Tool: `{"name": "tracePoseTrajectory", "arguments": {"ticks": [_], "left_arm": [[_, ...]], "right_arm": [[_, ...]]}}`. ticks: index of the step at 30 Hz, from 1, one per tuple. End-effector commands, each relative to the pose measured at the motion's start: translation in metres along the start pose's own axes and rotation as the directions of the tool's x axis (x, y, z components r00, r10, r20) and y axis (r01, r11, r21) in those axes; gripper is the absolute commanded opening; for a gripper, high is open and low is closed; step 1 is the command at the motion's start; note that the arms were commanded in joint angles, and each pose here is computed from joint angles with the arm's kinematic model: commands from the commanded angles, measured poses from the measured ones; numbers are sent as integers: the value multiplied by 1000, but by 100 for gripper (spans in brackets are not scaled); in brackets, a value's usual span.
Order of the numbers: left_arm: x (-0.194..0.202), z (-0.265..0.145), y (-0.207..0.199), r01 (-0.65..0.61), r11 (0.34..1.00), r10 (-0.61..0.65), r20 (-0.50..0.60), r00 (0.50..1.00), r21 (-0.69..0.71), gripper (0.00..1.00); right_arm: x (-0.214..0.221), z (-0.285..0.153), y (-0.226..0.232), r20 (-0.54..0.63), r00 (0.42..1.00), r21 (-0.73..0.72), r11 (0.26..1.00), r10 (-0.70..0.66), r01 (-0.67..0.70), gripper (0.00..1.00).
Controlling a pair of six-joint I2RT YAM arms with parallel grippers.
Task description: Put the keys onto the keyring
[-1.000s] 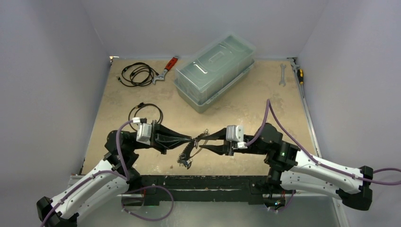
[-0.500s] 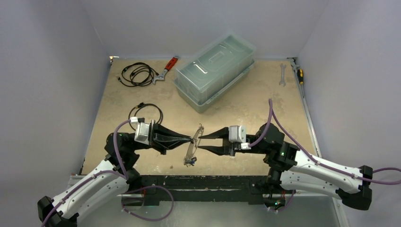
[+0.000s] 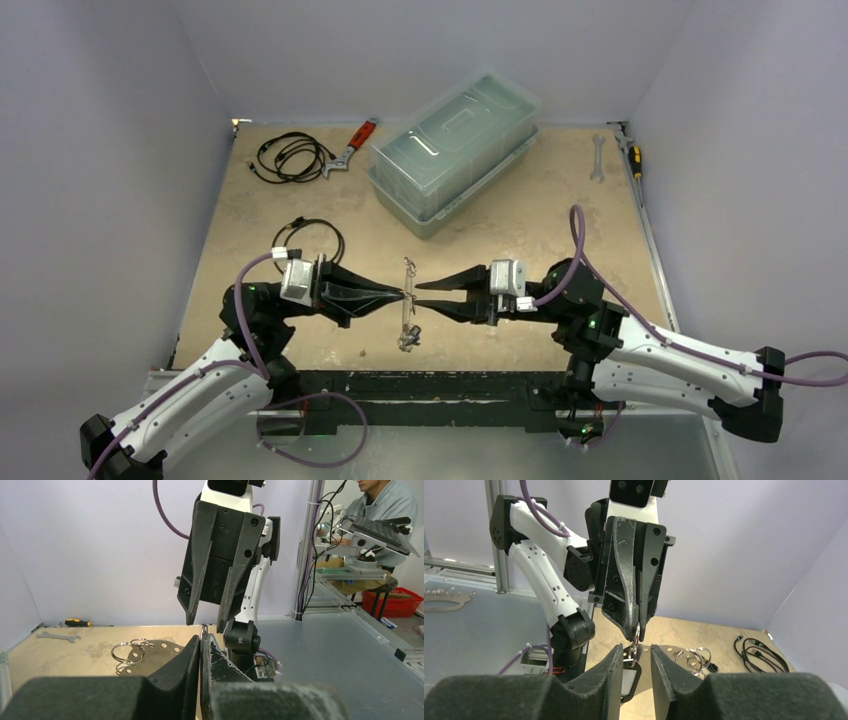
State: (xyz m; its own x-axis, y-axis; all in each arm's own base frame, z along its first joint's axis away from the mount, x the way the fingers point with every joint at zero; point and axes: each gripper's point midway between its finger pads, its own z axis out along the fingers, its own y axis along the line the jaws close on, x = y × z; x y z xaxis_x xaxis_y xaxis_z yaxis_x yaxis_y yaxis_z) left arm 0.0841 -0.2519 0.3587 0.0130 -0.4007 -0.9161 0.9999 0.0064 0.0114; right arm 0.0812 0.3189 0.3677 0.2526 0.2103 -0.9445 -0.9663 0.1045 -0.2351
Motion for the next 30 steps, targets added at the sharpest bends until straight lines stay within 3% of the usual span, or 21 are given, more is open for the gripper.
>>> {"name": "tracePoseTrajectory", "arguments": {"ticks": [1, 13, 19, 30], "left_arm": [[-17, 2, -1, -38, 999, 38, 60, 997, -2, 0], [-20, 1, 0, -40, 999, 41, 74, 996, -8, 0], [-22, 0, 0, -47, 999, 48, 83, 995, -17, 0], [-22, -2, 3, -46, 999, 48, 89, 995, -29, 0]], "right_arm": [[-21, 5, -4, 63, 998, 9, 1000, -7, 6, 28], [-14, 6, -3, 39, 999, 2, 1000, -2, 2, 13], [-10, 6, -3, 35, 999, 4, 1000, 3, -3, 0], [-2, 10, -1, 24, 1000, -5, 1000, 18, -18, 0]]}}
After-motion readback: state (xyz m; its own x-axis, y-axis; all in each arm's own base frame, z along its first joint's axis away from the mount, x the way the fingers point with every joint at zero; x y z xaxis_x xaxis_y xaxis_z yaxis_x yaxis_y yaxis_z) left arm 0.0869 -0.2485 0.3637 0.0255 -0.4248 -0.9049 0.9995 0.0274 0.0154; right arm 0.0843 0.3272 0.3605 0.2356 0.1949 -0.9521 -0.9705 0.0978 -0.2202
